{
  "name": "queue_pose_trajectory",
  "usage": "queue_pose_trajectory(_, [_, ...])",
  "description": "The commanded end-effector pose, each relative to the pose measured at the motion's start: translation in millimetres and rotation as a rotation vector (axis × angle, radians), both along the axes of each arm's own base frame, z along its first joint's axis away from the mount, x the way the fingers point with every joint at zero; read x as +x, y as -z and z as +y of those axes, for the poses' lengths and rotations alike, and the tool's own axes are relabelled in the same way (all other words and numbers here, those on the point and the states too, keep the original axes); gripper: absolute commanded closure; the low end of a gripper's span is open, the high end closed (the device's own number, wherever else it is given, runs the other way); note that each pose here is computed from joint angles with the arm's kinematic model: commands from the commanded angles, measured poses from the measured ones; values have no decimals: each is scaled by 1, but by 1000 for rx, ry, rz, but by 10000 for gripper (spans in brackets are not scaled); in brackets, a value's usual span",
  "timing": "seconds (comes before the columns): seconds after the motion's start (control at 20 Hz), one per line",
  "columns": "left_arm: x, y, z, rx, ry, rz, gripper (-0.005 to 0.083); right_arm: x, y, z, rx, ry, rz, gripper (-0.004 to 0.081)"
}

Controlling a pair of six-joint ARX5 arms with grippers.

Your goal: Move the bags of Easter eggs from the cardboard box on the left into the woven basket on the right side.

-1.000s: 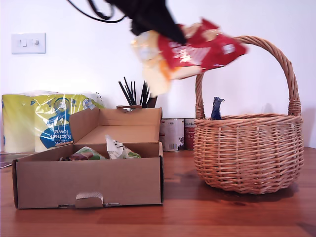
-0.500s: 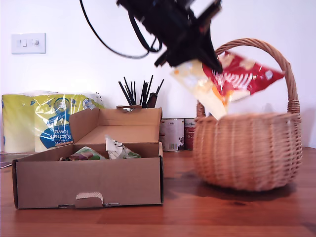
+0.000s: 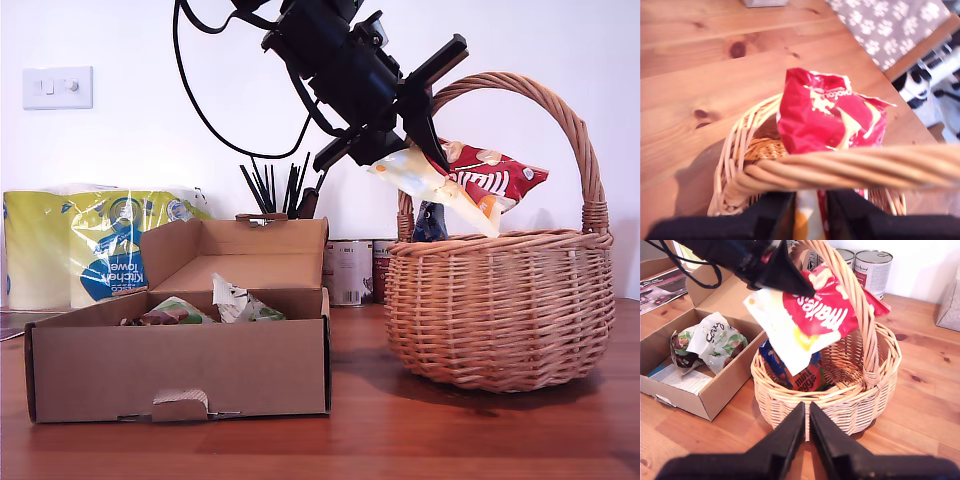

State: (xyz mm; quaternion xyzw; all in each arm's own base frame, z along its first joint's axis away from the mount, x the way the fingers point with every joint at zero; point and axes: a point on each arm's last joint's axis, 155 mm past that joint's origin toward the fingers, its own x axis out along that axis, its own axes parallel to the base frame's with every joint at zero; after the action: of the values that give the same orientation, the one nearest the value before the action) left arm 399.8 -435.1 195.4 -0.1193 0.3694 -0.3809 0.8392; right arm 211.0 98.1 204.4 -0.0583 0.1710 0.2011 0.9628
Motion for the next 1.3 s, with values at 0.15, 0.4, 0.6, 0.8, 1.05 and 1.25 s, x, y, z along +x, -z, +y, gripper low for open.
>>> queue_pose_trajectory(0.15, [-14,1,-21,-11,19,-14,769,0,4,1,0,-3,5,782])
queue_pose_trajectory(0.4, [-16,5,-26,38,-9,-64,568,0,4,1,0,-4,6,782])
queue_pose_trajectory(0.6, [-13,7,-23,54,-27,-80,525,0,4,1,1,-6,6,782])
queue_pose_trajectory(0.8, [-11,8,-21,76,-23,-102,517,0,3,2,1,-7,6,782])
queue_pose_trajectory(1.05, [-12,12,-18,144,36,-164,673,0,3,2,1,-6,6,782])
queue_pose_trajectory(1.25, [-34,20,3,272,202,-172,797,0,3,2,1,-6,6,782])
